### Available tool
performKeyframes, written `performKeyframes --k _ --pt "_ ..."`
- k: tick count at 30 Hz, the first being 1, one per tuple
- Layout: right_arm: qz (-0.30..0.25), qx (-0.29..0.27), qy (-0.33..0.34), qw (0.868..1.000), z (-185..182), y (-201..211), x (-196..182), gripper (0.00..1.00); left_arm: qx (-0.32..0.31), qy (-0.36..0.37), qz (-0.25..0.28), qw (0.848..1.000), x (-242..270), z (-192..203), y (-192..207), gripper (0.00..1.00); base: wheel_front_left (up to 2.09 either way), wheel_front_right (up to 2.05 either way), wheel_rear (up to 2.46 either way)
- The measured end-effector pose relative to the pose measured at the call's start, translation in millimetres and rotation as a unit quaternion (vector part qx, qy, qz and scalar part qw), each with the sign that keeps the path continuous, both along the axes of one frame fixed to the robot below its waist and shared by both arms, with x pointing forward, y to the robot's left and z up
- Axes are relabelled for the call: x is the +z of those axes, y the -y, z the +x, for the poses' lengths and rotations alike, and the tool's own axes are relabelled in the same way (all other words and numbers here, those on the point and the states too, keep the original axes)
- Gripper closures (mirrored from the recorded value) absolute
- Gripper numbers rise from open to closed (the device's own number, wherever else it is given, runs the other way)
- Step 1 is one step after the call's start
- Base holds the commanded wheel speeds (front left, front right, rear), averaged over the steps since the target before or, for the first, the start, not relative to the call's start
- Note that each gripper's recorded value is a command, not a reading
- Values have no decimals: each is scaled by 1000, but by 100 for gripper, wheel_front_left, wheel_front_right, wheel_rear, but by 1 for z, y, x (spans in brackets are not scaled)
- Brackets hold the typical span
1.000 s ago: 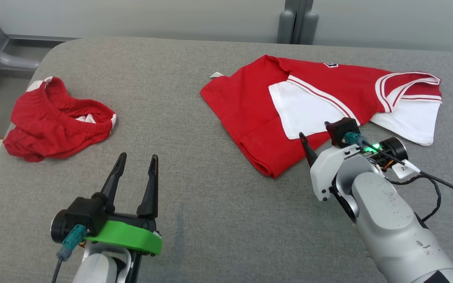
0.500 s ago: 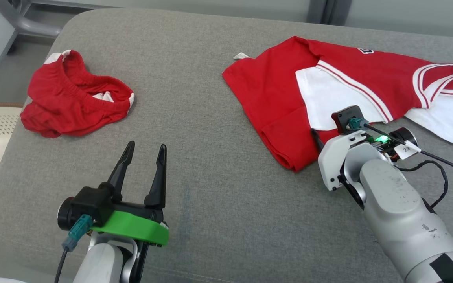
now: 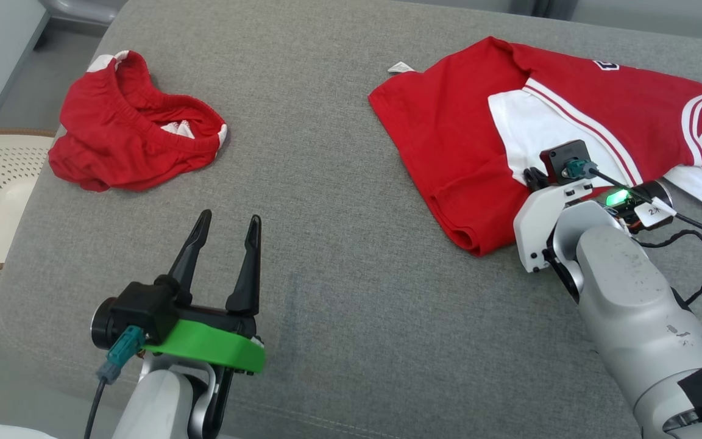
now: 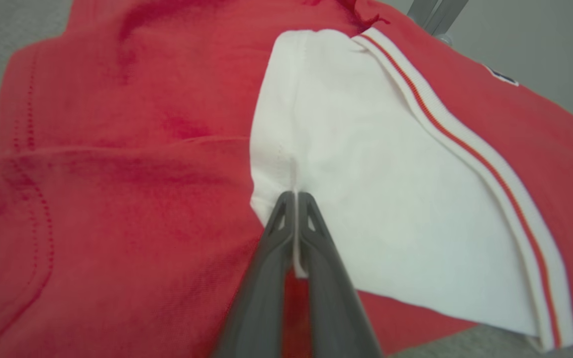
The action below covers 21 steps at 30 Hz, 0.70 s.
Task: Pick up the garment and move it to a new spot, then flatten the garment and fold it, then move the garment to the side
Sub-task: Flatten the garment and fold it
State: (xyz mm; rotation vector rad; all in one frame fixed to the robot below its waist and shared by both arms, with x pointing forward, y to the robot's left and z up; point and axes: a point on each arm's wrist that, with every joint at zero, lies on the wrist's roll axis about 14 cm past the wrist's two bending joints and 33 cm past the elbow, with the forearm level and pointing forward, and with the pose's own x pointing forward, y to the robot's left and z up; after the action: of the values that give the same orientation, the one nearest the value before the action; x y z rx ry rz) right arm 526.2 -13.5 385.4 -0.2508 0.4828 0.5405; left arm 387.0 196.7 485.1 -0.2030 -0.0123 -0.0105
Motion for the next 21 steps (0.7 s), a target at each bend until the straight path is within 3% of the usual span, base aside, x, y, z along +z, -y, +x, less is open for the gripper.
performKeyframes --k 12,21 --pt "23 -14 21 999 -11 7 11 100 -12 16 -4 1000 9 4 8 0 0 0 0" --pt "44 -68 46 996 -31 49 19 100 -27 31 -6 999 19 2 18 0 0 0 0"
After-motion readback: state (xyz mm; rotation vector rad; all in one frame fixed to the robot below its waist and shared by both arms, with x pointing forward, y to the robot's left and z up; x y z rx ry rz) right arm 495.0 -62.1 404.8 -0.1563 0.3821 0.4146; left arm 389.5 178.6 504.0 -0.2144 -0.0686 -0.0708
